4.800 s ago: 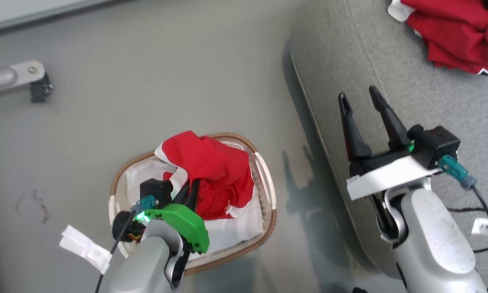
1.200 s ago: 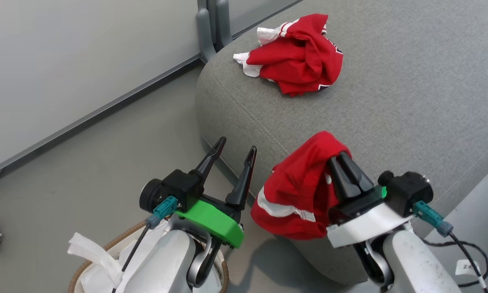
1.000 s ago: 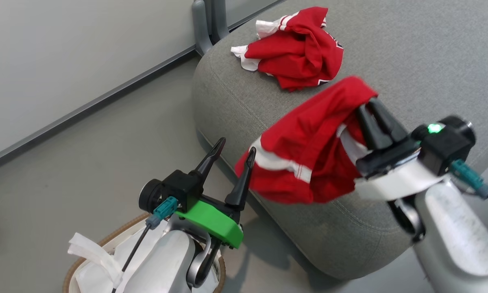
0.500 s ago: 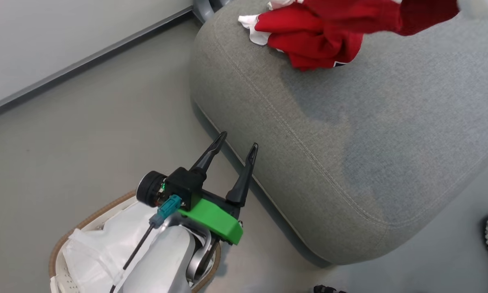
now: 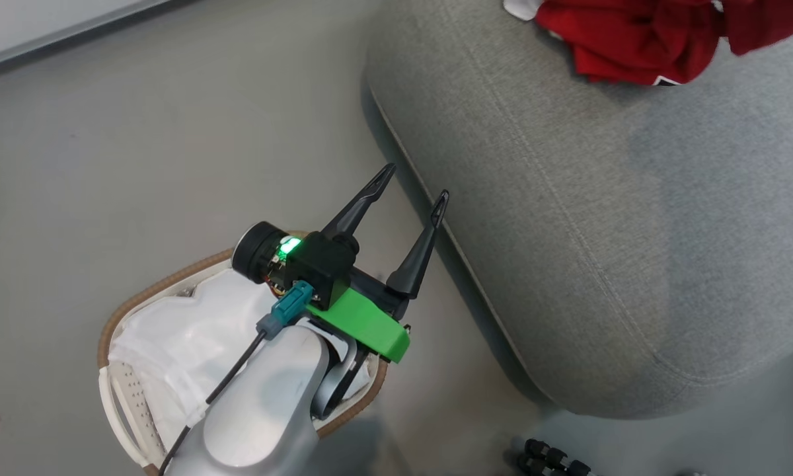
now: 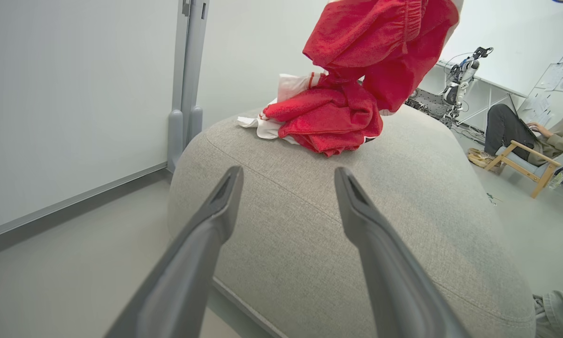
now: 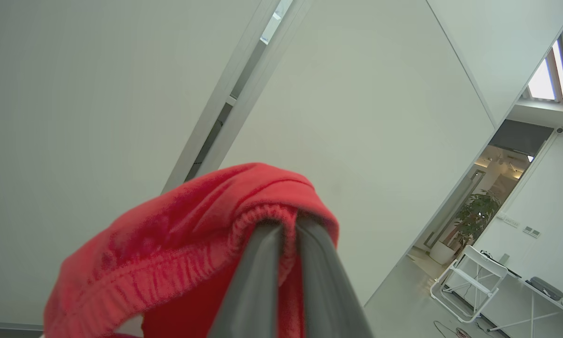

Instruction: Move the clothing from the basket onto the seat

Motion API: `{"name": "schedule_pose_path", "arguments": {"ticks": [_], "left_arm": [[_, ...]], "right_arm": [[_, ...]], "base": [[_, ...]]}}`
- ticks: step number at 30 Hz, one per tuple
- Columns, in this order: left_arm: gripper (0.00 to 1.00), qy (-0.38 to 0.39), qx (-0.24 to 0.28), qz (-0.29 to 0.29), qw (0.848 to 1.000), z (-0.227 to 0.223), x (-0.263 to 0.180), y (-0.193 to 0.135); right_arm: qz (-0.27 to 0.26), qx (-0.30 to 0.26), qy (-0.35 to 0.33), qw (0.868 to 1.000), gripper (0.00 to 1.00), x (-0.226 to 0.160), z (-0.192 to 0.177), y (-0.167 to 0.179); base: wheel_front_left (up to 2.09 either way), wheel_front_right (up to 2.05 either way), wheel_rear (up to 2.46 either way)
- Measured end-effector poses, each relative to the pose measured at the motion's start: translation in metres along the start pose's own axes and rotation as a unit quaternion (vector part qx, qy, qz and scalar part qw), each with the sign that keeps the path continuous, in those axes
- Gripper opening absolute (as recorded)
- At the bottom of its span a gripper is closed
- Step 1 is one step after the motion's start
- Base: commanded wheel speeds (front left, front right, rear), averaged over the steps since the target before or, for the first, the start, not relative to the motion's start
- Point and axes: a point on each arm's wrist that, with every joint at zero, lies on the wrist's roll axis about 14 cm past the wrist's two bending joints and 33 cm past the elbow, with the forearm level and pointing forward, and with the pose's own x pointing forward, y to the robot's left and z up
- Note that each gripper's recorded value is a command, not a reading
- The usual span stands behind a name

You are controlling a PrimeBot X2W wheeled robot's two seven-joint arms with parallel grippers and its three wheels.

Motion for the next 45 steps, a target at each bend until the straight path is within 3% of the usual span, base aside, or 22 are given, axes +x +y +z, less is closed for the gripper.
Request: {"name": "schedule_pose_path", "arguments": {"ticks": [6, 11, 17, 18, 19, 21, 33, 40, 45], "left_arm": [[1.00, 0.002, -0.003, 0.013, 1.000, -0.006, -0.007, 0.018], [1.00, 0.010, -0.006, 0.033, 0.999, -0.013, -0.016, 0.034], [1.00, 0.015, -0.010, 0.043, 0.999, -0.014, -0.023, 0.037], [1.00, 0.015, -0.011, 0.044, 0.999, -0.013, -0.024, 0.036], [1.00, 0.015, -0.011, 0.045, 0.999, -0.012, -0.025, 0.035], [1.00, 0.016, -0.012, 0.048, 0.999, -0.010, -0.028, 0.032], [1.00, 0.004, 0.005, 0.076, 0.997, 0.015, -0.048, 0.008], [1.00, -0.007, 0.027, 0.096, 0.995, 0.031, -0.065, -0.003], [1.00, -0.018, 0.040, 0.142, 0.989, 0.043, -0.087, 0.010]], "right_arm": [[0.015, 0.049, 0.134, 0.990, 0.00, -0.037, -0.110, 0.055], [0.023, 0.094, 0.236, 0.967, 0.00, -0.087, -0.180, 0.103], [-0.005, 0.126, 0.288, 0.949, 0.02, -0.129, -0.209, 0.113], [-0.009, 0.131, 0.293, 0.947, 0.16, -0.137, -0.210, 0.114], [-0.013, 0.135, 0.298, 0.945, 0.39, -0.145, -0.210, 0.114], [-0.022, 0.140, 0.300, 0.944, 1.00, -0.155, -0.208, 0.110], [-0.032, 0.175, 0.280, 0.943, 1.00, -0.214, -0.163, 0.099], [-0.017, 0.224, 0.210, 0.952, 1.00, -0.204, -0.113, 0.110], [0.012, 0.260, 0.168, 0.951, 1.00, -0.192, -0.079, 0.133]], "base": [[0.00, 0.00, 0.00], [0.00, 0.00, 0.00], [0.00, 0.00, 0.00], [0.00, 0.00, 0.00], [0.00, 0.00, 0.00], [0.00, 0.00, 0.00], [0.00, 0.00, 0.00], [0.00, 0.00, 0.00], [0.00, 0.00, 0.00]]}}
